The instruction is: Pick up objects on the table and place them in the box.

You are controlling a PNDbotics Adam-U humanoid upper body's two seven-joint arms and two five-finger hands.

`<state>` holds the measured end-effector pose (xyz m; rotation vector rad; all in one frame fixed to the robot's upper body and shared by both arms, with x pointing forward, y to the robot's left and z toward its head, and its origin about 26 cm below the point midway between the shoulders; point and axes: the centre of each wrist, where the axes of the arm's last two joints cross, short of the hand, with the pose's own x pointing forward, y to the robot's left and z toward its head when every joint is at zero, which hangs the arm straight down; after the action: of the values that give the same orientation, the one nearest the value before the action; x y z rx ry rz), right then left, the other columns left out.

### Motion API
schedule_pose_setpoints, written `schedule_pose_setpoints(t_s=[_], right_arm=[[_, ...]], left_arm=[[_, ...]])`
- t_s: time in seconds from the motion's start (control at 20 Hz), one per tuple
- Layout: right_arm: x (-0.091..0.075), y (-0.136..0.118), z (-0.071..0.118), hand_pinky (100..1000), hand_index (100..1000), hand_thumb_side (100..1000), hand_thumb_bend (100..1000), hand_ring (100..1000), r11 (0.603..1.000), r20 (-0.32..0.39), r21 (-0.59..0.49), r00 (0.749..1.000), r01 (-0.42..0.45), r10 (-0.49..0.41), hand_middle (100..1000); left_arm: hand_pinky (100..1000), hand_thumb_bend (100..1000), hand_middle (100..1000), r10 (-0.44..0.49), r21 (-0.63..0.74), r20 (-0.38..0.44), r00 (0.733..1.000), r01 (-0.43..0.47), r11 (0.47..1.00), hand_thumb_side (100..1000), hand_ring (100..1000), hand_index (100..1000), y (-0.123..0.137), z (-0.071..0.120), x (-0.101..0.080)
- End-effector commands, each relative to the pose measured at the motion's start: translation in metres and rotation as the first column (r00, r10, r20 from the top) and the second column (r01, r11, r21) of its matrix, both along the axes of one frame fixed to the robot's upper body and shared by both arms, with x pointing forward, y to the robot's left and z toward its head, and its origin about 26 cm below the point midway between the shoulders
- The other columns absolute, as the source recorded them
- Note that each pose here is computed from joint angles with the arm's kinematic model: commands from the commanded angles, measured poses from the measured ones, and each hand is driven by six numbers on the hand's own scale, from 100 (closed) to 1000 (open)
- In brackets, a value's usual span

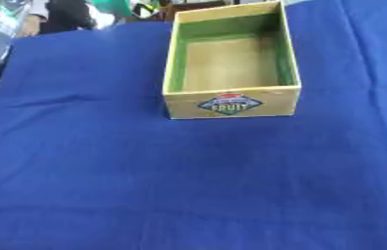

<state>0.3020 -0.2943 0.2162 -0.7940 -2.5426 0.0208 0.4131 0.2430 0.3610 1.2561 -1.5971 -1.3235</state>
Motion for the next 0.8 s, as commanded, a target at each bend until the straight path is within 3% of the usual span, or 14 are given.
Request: schedule_pose_setpoints(t_s=[0.05, 0.3, 0.45, 0.65, 0.8], right_arm=[[-0.001, 0.002, 0.01, 757, 780, 916, 100, 818, 1.0, 0.035, -0.015, 0.999, -0.021, 0.022, 696], [0.001, 0.009, 0.013, 758, 780, 914, 100, 820, 0.998, 0.05, -0.008, 0.997, -0.057, 0.058, 696], [0.002, 0.013, 0.015, 758, 781, 913, 100, 821, 0.997, 0.057, -0.005, 0.995, -0.08, 0.08, 696], [0.003, 0.016, 0.018, 759, 781, 911, 100, 823, 0.995, 0.063, -0.008, 0.993, -0.098, 0.099, 696], [0.003, 0.017, 0.02, 759, 781, 910, 100, 823, 0.994, 0.069, -0.005, 0.992, -0.106, 0.106, 695]], left_arm=[[100, 100, 311, -0.044, -0.012, 0.068, 0.997, 0.045, 0.999, 282, 368, 256, -0.029, 0.007, 0.008], [100, 100, 316, -0.084, -0.019, 0.163, 0.983, 0.088, 0.996, 289, 372, 249, -0.075, 0.001, 0.024], [100, 100, 327, -0.089, 0.04, 0.206, 0.974, 0.082, 0.996, 289, 383, 255, -0.098, -0.013, 0.032], [100, 100, 333, -0.079, 0.145, 0.235, 0.969, 0.045, 0.988, 287, 388, 259, -0.112, -0.036, 0.042], [100, 100, 332, -0.068, 0.182, 0.209, 0.976, 0.03, 0.983, 282, 386, 258, -0.116, -0.056, 0.05]])
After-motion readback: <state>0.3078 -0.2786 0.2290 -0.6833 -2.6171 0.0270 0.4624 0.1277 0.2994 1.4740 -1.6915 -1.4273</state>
